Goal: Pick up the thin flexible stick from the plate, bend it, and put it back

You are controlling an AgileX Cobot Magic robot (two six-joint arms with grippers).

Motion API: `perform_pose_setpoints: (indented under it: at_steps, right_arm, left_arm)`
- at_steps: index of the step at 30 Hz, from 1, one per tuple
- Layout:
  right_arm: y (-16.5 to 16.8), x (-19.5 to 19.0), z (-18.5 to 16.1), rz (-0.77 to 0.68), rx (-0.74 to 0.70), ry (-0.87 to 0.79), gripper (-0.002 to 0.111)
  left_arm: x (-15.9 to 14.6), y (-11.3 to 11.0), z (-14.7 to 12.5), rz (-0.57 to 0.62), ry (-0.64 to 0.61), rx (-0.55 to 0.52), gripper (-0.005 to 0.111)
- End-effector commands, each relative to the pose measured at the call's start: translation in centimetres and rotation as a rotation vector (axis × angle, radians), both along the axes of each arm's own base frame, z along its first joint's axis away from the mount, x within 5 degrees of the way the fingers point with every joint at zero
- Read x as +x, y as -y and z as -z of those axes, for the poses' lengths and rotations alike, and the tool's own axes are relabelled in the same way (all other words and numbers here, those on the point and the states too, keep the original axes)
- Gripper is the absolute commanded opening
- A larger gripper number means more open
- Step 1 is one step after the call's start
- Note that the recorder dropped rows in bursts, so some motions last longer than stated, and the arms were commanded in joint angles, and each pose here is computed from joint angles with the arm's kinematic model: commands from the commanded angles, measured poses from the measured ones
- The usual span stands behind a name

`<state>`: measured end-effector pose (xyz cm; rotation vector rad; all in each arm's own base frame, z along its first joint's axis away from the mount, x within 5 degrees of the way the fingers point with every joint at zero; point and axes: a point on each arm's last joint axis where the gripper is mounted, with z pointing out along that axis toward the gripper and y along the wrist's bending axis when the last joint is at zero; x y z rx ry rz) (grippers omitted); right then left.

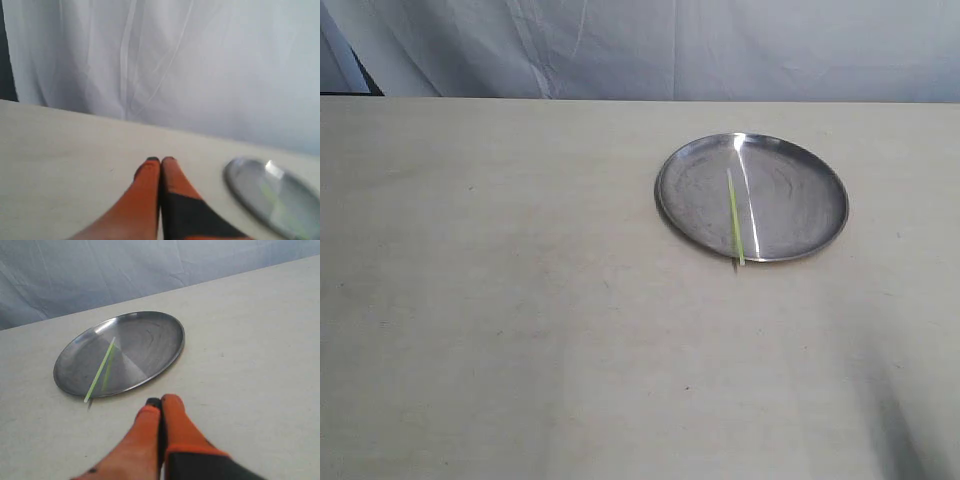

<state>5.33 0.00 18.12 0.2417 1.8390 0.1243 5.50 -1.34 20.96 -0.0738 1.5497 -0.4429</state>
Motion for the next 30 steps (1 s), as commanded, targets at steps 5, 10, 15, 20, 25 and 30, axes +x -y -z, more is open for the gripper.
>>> perform_pose_setpoints:
  at_steps: [5, 10, 15, 20, 25, 30]
  right_arm:
    - [0.0, 0.0, 0.0, 0.006, -0.002, 0.012, 0.000]
    - [0.0, 0.0, 0.0, 0.005, -0.002, 0.013, 0.000]
    - [0.0, 0.0, 0.0, 0.005, -0.002, 0.013, 0.000]
    - [0.0, 0.0, 0.0, 0.005, -0.002, 0.013, 0.000]
    - [0.0, 0.0, 0.0, 0.005, -0.002, 0.013, 0.000]
    - [0.0, 0.0, 0.0, 0.005, -0.002, 0.013, 0.000]
  left_arm:
    - [0.0, -1.4, -1.5, -0.045, 0.050, -0.807, 0.000]
    - [-0.4, 0.3, -1.8, 0.088, -0.174, -0.867, 0.000]
    - [0.7, 1.2, -6.2, 0.115, -0.194, -0.495, 0.000]
    - [5.2, 3.7, -10.2, 0.254, -0.379, -0.154, 0.000]
    - [12.6, 7.0, -12.0, 0.493, -0.406, 0.096, 0.000]
    - [19.5, 10.6, -12.2, 0.668, -0.340, 0.216, 0.000]
